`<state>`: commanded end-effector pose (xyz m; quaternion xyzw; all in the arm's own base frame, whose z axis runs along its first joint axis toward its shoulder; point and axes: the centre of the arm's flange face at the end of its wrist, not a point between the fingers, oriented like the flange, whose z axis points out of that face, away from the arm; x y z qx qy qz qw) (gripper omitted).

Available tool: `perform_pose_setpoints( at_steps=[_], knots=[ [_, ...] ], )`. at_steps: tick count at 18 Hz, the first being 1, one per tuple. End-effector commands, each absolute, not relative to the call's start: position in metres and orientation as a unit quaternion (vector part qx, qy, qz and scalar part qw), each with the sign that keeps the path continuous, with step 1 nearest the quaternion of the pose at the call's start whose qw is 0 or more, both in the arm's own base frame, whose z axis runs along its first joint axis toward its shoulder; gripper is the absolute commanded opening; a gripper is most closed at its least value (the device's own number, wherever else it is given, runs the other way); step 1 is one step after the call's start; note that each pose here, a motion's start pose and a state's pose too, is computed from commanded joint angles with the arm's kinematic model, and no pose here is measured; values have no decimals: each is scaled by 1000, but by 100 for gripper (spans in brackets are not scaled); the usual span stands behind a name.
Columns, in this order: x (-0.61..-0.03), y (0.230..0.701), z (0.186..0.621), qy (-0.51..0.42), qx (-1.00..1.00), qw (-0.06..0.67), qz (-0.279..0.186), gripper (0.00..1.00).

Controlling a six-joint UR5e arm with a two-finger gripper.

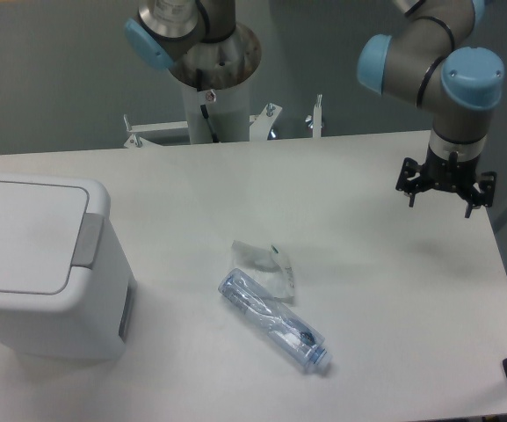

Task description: Open the trash can

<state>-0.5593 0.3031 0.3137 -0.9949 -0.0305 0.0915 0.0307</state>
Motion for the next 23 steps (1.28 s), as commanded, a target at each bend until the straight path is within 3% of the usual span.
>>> perform_pose_setpoints(
  at_steps=[16,23],
  knots=[
    [-549,309,302,-25,-995,41,83,100],
    [-543,326,304,-145,-980,125,52,100]
  ],
)
